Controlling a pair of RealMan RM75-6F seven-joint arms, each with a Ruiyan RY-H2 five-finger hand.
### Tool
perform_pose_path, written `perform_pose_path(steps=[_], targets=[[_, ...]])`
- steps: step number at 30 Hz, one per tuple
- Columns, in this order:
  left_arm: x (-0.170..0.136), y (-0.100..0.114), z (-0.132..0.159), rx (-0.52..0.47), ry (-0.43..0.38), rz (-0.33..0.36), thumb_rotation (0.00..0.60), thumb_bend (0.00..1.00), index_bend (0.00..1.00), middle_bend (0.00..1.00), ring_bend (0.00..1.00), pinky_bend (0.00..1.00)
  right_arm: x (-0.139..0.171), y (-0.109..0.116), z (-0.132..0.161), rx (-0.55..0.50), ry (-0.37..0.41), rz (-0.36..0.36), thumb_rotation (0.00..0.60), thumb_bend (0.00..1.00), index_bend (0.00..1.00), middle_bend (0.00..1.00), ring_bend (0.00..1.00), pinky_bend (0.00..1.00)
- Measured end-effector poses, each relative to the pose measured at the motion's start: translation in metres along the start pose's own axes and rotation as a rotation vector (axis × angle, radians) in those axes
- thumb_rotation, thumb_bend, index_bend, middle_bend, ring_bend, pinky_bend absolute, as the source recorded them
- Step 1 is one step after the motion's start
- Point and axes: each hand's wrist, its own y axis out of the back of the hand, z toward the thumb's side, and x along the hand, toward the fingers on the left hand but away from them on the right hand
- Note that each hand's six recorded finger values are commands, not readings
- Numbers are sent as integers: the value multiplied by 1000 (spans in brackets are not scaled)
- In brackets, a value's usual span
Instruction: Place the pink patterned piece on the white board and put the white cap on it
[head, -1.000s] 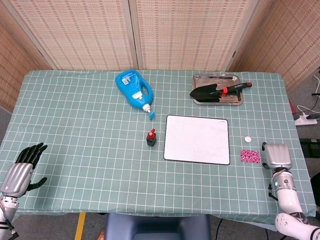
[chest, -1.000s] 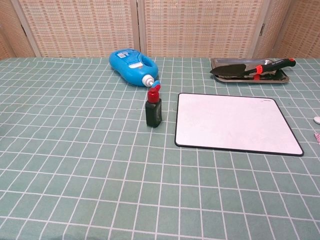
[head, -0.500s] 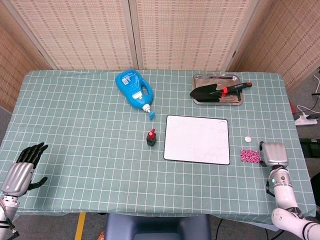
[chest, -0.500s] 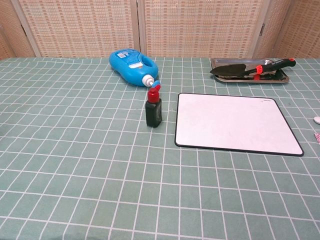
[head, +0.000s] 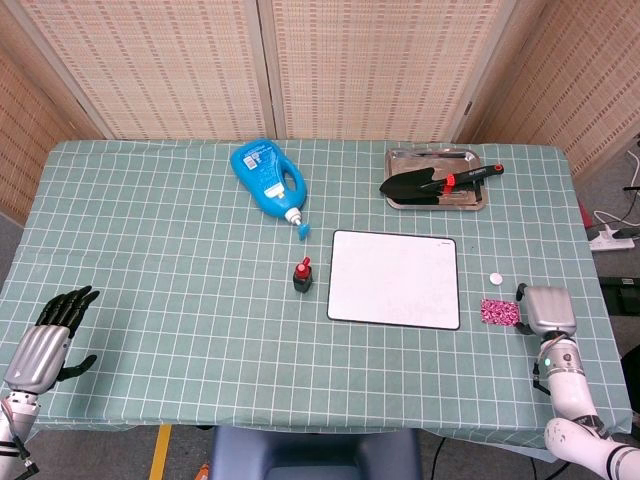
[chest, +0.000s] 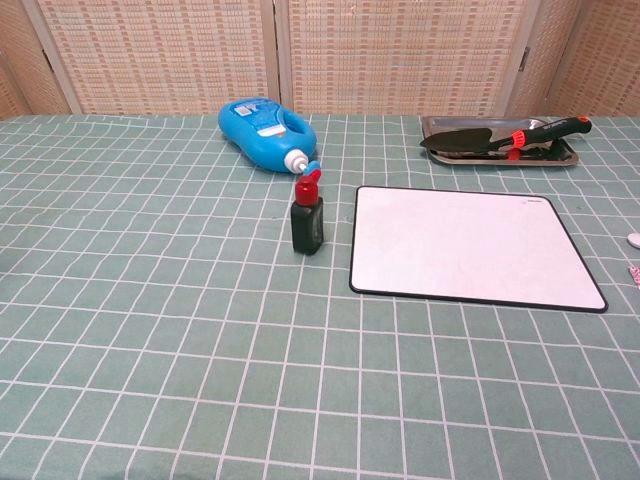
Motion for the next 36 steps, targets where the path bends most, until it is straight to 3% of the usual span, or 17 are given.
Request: perform_pose_path(steps=[16, 36], targets=[[2, -3, -1, -10, -9, -22, 600, 183, 0, 0, 0, 0, 0, -4, 8, -61, 37, 37, 600, 213, 364, 755, 706, 665], [3, -5, -1, -15, -10, -33, 600, 183, 0, 0, 0, 0, -3, -5, 23, -54, 63, 56, 600, 210, 332, 755, 706, 665]])
